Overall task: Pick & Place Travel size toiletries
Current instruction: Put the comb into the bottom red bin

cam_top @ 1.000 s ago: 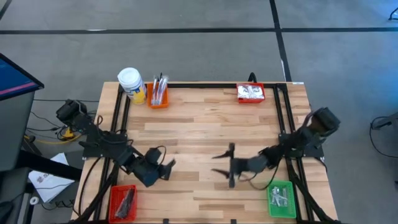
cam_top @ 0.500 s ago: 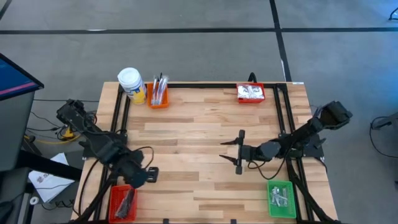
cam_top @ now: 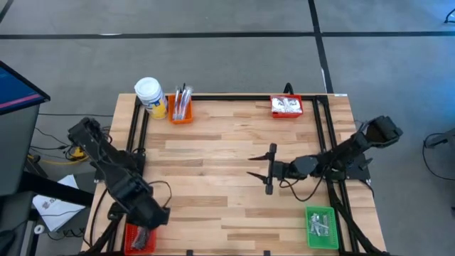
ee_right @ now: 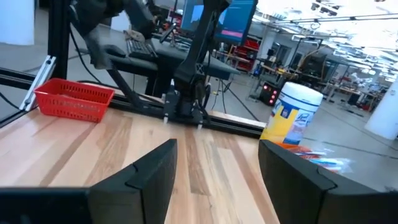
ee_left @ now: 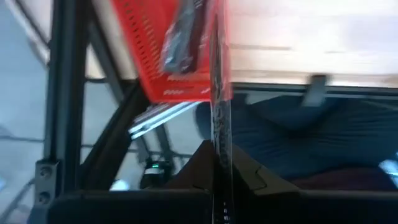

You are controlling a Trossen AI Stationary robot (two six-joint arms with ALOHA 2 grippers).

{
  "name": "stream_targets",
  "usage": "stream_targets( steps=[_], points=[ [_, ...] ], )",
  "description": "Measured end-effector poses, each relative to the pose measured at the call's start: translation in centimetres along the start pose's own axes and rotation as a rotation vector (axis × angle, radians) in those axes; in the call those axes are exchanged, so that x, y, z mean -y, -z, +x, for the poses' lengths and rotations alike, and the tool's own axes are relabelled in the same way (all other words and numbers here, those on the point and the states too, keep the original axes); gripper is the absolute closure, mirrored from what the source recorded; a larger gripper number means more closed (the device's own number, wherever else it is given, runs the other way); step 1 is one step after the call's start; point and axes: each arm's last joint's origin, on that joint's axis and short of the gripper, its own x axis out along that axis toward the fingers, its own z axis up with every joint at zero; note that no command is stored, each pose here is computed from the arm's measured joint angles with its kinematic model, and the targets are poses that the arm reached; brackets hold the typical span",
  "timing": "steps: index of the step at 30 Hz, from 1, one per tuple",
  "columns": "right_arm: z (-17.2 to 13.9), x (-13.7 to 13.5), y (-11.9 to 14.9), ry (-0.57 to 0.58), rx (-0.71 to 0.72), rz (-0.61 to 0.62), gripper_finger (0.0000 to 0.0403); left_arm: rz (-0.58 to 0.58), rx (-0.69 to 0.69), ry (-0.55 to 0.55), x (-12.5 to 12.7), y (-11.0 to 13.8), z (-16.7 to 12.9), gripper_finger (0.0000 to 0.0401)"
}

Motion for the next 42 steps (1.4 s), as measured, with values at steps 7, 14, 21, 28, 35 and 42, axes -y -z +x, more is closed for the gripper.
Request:
stream_targets(
  steps=[7,14,21,28,35,42],
  points=[
    [0.6,0.9,0.3,-0.036,0.008,0.017,0.0184,0.006,0.059,-0.112,0.8,1.4,3.8,0.0397],
    [0.6,0.9,0.3,-0.039,0.007,0.029,0.0184,0.018,0.109,-0.182,1.2,2.3,7.0,0.0397],
    [0.4,0.5,0.2,-0.057,0.010,0.028,0.0184,0.041,0.149,-0.224,1.0,2.9,9.0,0.0396],
    [0.4,0.5,0.2,-0.058,0.008,0.027,0.0184,0.075,0.192,-0.219,0.4,3.4,9.9,0.0396],
    [0.4,0.5,0.2,-0.059,0.007,0.027,0.0184,0.090,0.237,-0.173,0.4,3.3,10.0,0.0396],
    [0.4,0.5,0.2,-0.059,0.006,0.026,0.0184,0.085,0.245,-0.181,0.4,3.1,10.3,0.0396]
  ],
)
